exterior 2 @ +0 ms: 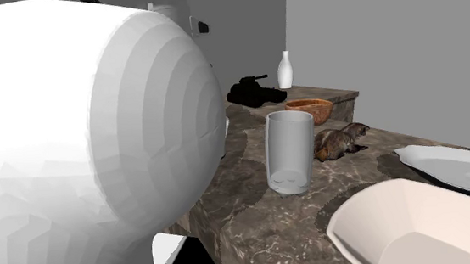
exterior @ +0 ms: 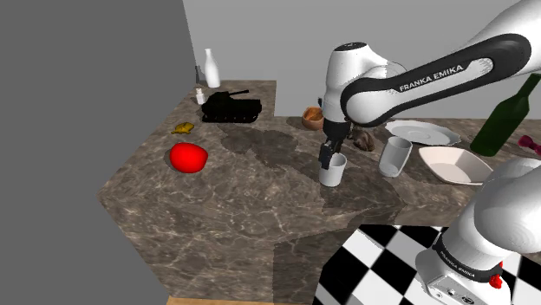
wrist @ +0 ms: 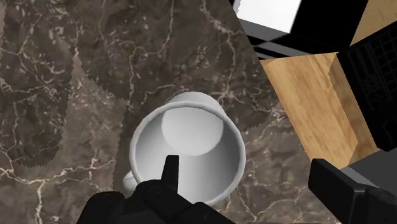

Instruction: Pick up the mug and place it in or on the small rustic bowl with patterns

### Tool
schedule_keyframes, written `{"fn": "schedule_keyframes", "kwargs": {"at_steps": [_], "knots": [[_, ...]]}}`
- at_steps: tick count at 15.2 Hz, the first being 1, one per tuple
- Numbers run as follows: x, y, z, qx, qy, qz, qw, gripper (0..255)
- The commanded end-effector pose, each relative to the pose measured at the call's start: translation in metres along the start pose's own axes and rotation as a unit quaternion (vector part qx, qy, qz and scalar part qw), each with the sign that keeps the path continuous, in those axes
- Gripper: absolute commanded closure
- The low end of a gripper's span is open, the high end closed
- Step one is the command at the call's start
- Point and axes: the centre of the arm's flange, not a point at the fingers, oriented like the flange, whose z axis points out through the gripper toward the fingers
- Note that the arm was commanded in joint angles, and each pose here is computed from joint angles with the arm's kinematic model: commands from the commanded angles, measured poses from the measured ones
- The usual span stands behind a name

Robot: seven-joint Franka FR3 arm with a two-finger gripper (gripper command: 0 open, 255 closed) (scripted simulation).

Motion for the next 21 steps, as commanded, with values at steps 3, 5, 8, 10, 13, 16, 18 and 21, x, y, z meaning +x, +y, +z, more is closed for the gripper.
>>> {"fn": "schedule_keyframes", "kwargs": {"at_steps": [3,5,8,10,13,16,18,21], "knots": [[0.005,-0.003,0.024,-0.003,-0.002,-0.002,1.0,0],[0.005,-0.003,0.035,-0.003,-0.002,-0.002,1.0,0],[0.005,-0.002,0.054,-0.003,-0.002,-0.002,1.0,0],[0.005,-0.002,0.054,-0.003,-0.002,-0.002,1.0,0],[0.005,-0.002,0.054,-0.003,-0.002,-0.002,1.0,0],[0.005,-0.002,0.054,-0.003,-0.002,-0.002,1.0,0],[0.005,-0.002,0.054,-0.003,-0.002,-0.002,1.0,255],[0.005,-0.002,0.054,-0.003,-0.002,-0.002,1.0,255]]}}
